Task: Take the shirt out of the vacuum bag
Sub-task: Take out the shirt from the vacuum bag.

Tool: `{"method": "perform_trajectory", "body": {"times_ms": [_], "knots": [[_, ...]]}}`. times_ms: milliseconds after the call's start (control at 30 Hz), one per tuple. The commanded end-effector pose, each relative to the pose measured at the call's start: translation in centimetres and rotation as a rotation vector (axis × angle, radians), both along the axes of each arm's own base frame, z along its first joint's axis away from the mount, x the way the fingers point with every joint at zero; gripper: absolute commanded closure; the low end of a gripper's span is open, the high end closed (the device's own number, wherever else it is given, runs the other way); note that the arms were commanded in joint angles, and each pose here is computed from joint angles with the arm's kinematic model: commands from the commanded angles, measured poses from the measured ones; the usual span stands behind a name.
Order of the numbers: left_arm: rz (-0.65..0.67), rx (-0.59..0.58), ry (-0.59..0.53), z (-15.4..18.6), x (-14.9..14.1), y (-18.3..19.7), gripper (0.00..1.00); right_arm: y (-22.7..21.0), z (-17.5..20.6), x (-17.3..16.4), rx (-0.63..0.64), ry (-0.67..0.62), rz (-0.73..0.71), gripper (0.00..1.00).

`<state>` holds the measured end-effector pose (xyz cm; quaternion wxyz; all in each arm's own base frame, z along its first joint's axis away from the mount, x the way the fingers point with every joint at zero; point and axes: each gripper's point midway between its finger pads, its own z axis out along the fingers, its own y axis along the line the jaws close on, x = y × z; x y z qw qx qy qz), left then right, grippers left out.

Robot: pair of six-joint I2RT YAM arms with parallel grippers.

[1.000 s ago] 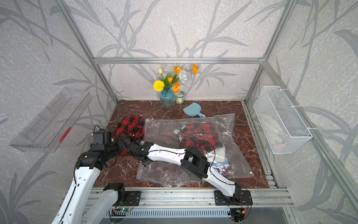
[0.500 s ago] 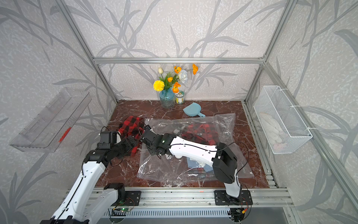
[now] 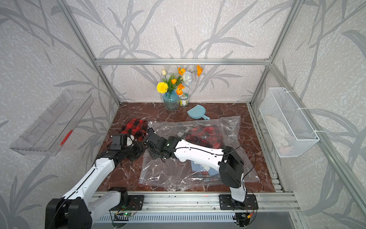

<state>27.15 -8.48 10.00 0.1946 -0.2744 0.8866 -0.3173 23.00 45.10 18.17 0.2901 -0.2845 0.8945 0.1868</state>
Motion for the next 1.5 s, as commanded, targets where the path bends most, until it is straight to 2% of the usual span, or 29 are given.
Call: {"method": "perform_trajectory", "body": {"times_ms": [0,133,400,633,800,1033,1167,1367,1467], "knots": [[-0.043,-0.065,-0.031,0.0,1.5,-1.7,0.38,-0.3,3.7,-1.4,0.116,0.013,0.013,1.00],[-0.071,-0.101,-0.068,0.4,2.8,-3.5,0.38,-0.4,5.5,-2.4,0.184,0.023,0.041,1.00],[-0.104,-0.111,-0.061,0.0,3.5,-5.1,0.37,-1.3,8.1,-3.1,0.238,0.014,0.058,1.00],[-0.195,-0.196,-0.118,1.3,4.6,-9.3,0.30,-0.1,8.8,-4.0,0.265,0.033,0.107,1.00],[-0.295,-0.202,-0.122,1.7,4.2,-12.2,0.29,-0.1,9.2,-4.3,0.271,0.033,0.116,1.00],[-0.393,-0.284,-0.140,2.2,3.7,-16.3,0.24,-0.4,9.9,-4.6,0.281,0.035,0.123,1.00],[-0.483,-0.256,-0.122,2.0,2.6,-19.2,0.21,-0.5,10.4,-4.6,0.287,0.028,0.126,1.00],[-0.501,-0.321,-0.128,2.1,3.0,-22.1,0.17,-0.7,10.6,-4.8,0.293,0.027,0.130,1.00],[-0.512,-0.318,-0.126,2.0,3.3,-23.2,0.15,-0.7,10.5,-4.8,0.294,0.028,0.131,1.00]]}}
